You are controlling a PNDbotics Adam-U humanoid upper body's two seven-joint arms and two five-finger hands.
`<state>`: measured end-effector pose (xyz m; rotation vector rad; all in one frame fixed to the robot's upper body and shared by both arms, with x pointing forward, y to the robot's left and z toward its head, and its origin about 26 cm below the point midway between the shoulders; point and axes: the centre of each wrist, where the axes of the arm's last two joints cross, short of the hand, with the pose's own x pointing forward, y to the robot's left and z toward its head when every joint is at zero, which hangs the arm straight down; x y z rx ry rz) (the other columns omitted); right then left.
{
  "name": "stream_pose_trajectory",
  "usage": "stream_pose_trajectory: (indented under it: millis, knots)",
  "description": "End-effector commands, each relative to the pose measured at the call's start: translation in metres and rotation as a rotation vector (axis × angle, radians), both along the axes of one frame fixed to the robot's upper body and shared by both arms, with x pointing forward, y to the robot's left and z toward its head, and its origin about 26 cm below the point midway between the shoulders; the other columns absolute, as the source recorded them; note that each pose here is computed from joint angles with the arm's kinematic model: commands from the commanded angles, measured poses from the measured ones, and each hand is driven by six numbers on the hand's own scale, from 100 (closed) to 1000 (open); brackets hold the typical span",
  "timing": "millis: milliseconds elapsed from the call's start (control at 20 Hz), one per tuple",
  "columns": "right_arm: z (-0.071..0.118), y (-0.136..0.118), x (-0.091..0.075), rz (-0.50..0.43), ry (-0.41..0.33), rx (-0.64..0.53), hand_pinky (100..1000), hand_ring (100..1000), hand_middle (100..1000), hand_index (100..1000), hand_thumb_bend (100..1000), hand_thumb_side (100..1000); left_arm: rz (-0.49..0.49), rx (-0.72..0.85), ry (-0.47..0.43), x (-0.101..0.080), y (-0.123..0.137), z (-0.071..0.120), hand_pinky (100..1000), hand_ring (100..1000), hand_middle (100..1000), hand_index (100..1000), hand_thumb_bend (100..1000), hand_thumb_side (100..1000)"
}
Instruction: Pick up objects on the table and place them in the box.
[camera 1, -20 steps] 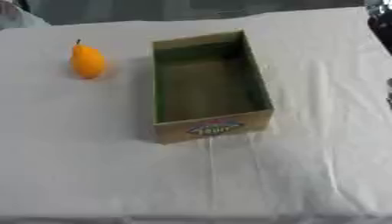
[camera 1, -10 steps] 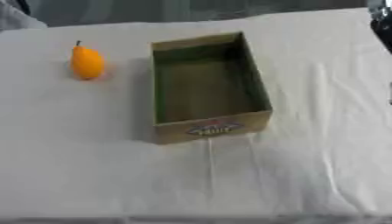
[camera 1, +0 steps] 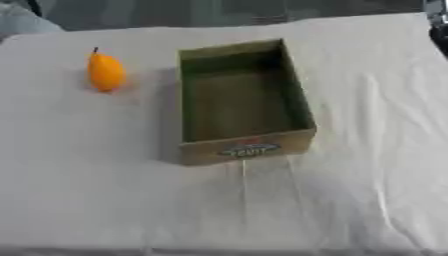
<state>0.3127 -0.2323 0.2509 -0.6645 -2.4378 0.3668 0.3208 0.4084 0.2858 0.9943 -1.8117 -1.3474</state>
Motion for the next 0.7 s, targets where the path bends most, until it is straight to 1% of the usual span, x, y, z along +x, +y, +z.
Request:
stream_pose_trajectory:
  millis: [50, 100, 150, 250, 450, 700]
  knots:
    - [0.010, 0.000, -0.004, 0.007, -0.035, -0.025, 540, 814, 561, 791, 407, 722, 0.022, 0.074, 0.033, 0.003, 0.008, 0.018, 831, 760, 796, 980, 550, 764]
    - [0.010, 0.000, -0.004, 0.009, -0.034, -0.025, 540, 814, 561, 791, 407, 722, 0.023, 0.077, 0.039, 0.006, 0.008, 0.019, 832, 761, 797, 983, 554, 763]
    - [0.010, 0.001, -0.004, 0.012, -0.033, -0.025, 539, 814, 560, 791, 408, 722, 0.021, 0.079, 0.047, 0.009, 0.008, 0.019, 839, 778, 812, 982, 597, 765]
    - [0.010, 0.002, -0.004, 0.017, -0.032, -0.025, 540, 814, 560, 791, 408, 723, 0.011, 0.088, 0.067, 0.016, 0.006, 0.019, 849, 804, 820, 972, 626, 756]
    - [0.010, 0.003, -0.004, 0.027, -0.031, -0.028, 539, 814, 559, 791, 409, 723, 0.034, 0.110, 0.118, 0.031, 0.008, 0.017, 857, 825, 835, 984, 612, 715]
    - [0.010, 0.004, -0.004, 0.035, -0.028, -0.029, 538, 814, 557, 791, 408, 723, 0.090, 0.133, 0.170, 0.046, 0.016, 0.010, 856, 832, 840, 997, 628, 712]
